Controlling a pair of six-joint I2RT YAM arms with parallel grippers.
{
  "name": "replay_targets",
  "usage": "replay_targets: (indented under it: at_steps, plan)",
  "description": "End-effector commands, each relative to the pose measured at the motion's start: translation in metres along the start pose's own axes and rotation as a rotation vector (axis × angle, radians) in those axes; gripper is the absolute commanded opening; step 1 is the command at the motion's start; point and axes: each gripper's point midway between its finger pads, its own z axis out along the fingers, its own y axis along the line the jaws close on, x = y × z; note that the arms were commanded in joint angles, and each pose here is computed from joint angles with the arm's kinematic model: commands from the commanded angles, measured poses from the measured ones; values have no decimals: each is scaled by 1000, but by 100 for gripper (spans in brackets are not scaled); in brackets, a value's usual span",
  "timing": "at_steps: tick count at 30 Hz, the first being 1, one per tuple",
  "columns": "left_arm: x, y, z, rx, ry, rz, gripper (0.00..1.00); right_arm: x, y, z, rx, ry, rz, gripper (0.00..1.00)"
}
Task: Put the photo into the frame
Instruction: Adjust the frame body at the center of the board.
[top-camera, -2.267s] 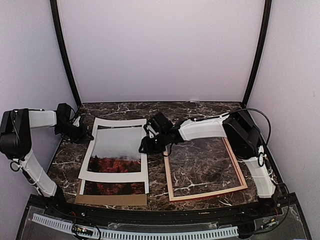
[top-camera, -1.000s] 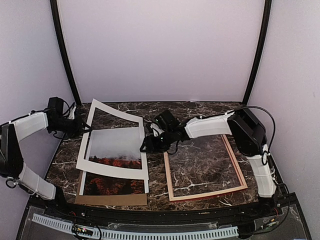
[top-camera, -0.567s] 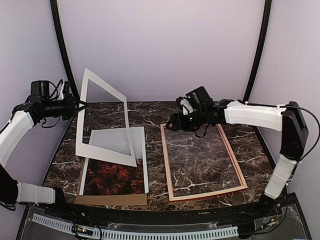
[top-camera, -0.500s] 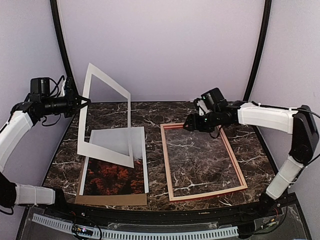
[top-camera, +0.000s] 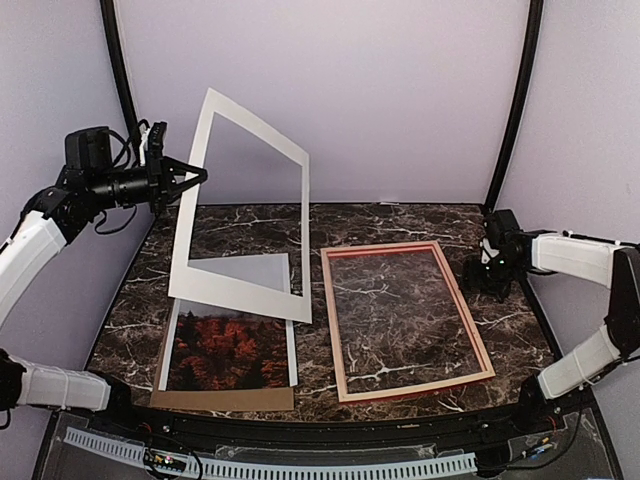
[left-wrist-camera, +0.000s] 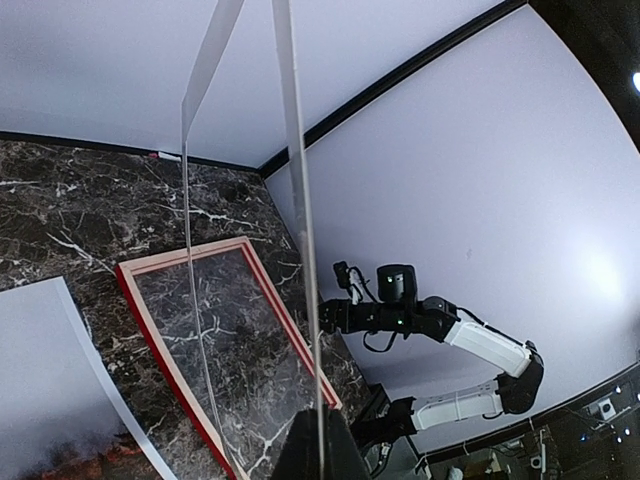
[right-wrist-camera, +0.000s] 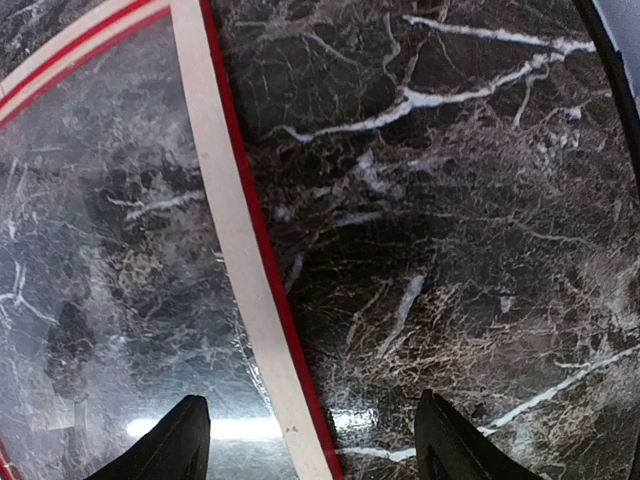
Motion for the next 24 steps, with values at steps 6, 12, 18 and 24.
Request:
replay_targets:
  at_steps: [6,12,18,24]
  plan:
    - [-2,-24,24,62,18,24,0,30,-5,29,-27,104,-30,60]
    - [3,-23,39,71,38,23,0,39,2,30,-86,121,-19,48]
    - [0,-27,51,92,30,18,0,48,13,29,-160,131,3,41]
    - [0,-31,67,114,12,-9,0,55,30,19,-260,128,33,36]
